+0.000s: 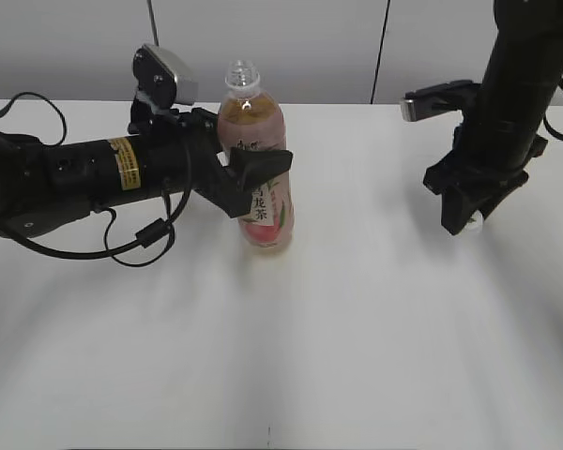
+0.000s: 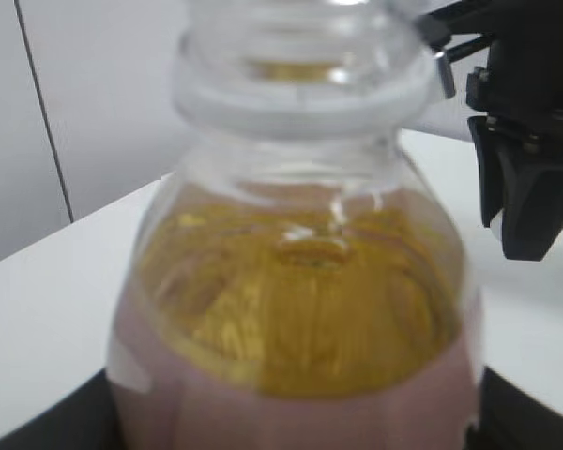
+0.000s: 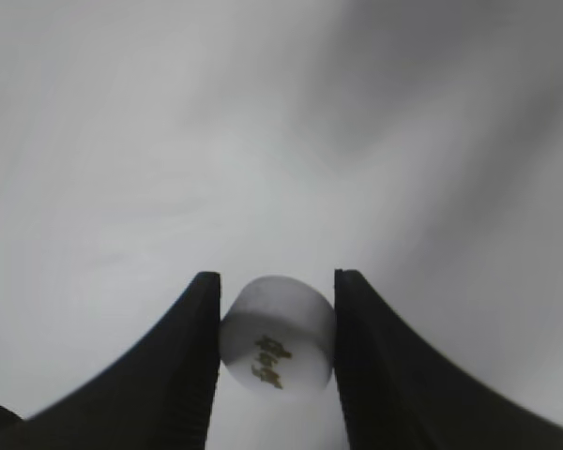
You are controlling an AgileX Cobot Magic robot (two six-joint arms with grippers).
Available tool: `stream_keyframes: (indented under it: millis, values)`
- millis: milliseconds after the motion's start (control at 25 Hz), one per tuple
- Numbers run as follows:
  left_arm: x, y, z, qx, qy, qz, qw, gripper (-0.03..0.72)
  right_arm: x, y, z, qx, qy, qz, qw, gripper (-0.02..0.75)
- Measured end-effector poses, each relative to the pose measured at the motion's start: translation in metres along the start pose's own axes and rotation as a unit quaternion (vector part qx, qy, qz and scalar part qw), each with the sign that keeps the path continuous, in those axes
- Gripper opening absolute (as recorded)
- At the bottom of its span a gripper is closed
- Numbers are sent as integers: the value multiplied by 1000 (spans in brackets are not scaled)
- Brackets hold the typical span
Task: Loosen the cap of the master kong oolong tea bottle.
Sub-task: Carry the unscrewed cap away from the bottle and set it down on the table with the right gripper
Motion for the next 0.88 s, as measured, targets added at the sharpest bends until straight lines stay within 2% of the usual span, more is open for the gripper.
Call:
stream_keyframes:
  millis: [280, 680, 880]
  values:
    - [0, -2, 7, -6, 17, 6, 1000, 421, -44, -18, 11, -40, 29, -20, 999, 280]
    - [0, -1, 22, -6, 51, 1, 999, 421, -70, -18, 9, -48, 39, -30, 998, 279]
    - [1, 0, 25, 10, 57, -1, 998, 421, -70, -18, 4, -50, 26, -29, 998, 279]
Point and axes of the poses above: a point on each arm's last joint axis where the gripper is mounted, x pointing back along that axis away from the gripper, y along the wrist's bending axis when the last joint is at zero, z = x × y, the point moved 10 cm from there along -x, pointing out along that axis toward the gripper, and after that the axes turned 10 degrees about -x, right-handed, at the moved point
